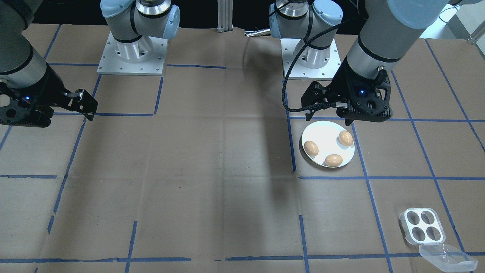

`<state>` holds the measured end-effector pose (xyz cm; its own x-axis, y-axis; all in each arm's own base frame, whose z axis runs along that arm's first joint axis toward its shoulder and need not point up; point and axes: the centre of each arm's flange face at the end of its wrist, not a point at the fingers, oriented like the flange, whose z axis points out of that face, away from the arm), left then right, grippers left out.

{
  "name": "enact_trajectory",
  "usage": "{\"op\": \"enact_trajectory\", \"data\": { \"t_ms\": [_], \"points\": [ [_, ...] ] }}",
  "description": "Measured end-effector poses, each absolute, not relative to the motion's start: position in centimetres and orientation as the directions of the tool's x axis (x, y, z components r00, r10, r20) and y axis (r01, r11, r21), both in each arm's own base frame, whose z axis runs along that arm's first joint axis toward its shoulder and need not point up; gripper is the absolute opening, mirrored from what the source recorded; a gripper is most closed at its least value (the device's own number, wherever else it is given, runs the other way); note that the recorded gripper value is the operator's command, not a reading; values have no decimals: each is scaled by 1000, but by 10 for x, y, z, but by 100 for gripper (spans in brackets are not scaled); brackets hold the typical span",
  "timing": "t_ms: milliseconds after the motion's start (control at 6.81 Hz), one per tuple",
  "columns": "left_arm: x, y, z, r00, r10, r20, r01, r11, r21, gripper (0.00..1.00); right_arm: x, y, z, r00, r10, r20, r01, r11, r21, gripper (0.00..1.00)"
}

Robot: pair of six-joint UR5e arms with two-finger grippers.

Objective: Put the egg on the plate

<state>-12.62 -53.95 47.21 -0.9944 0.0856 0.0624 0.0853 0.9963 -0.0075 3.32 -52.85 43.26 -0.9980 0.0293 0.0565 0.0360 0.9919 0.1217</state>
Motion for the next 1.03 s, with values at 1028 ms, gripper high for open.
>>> {"op": "enact_trajectory", "data": {
  "t_ms": [1028],
  "points": [
    [-126, -544, 465, -995, 83, 63, 83, 997, 2, 100, 33, -529, 433, -998, 29, 57, 36, 992, 122, 100]
  ]
}}
